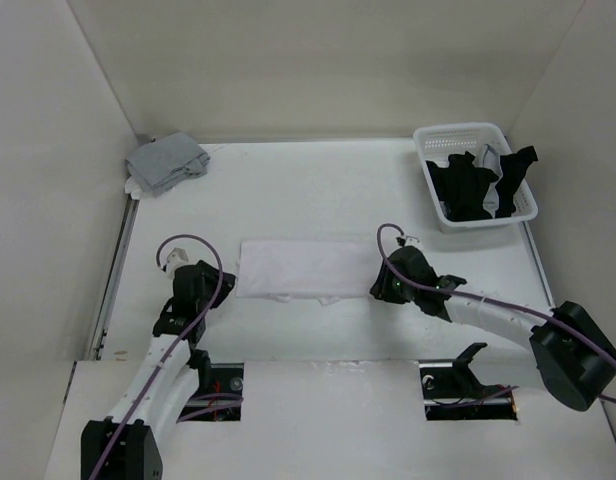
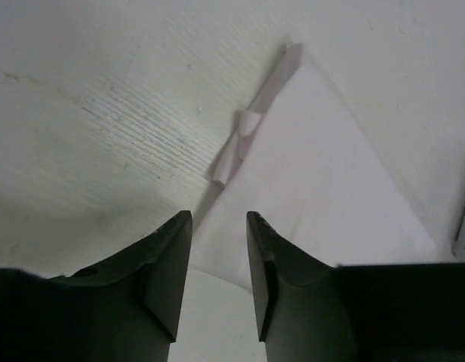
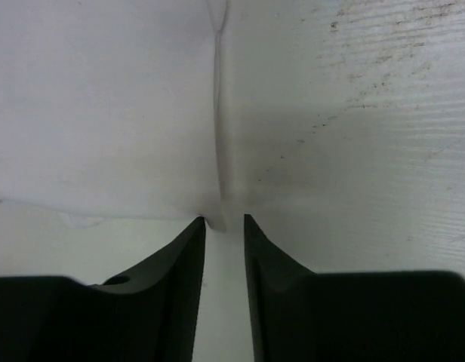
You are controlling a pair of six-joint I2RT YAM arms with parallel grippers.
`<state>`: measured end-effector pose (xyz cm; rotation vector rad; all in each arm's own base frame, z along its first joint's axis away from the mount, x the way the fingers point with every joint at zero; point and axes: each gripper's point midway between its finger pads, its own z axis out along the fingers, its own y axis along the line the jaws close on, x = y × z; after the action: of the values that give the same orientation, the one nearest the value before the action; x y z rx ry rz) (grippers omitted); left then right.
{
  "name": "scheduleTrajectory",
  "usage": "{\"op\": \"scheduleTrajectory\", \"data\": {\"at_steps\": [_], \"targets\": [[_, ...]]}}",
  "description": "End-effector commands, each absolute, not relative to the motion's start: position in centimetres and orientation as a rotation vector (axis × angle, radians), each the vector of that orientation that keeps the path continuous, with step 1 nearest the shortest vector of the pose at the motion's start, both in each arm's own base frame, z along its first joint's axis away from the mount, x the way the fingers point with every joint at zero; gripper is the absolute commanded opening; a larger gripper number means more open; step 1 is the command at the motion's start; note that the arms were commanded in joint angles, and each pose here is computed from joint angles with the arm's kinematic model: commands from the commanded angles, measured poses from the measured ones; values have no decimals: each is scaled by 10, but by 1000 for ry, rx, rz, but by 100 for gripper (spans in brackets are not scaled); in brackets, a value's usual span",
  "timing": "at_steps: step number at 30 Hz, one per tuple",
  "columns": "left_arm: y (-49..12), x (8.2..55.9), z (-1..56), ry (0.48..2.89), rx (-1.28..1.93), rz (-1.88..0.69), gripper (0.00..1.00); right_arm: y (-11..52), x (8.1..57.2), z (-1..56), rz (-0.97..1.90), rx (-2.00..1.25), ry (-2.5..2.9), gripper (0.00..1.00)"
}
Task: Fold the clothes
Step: Fold the tank top
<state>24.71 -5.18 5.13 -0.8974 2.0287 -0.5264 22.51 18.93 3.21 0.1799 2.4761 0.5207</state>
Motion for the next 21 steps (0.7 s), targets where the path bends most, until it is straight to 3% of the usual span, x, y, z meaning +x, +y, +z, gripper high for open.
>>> {"op": "scheduleTrajectory", "data": {"at_steps": [1,4,7,15,21], "targets": [[-45,256,75,1951,-905,-540,35,192,238,52,533,205,2398,39],[-41,264,110,1848,-882,-555,39,189,256,70,570,247,2324,51],[-55,275,131,1818,-846,-588,39,194,278,73,612,245,2303,55],[-162,296,132,1929,-586,-712,36,207,303,37,741,305,2384,55],[-181,301,146,1908,-536,-757,35,218,296,19,825,355,2416,51]]}}
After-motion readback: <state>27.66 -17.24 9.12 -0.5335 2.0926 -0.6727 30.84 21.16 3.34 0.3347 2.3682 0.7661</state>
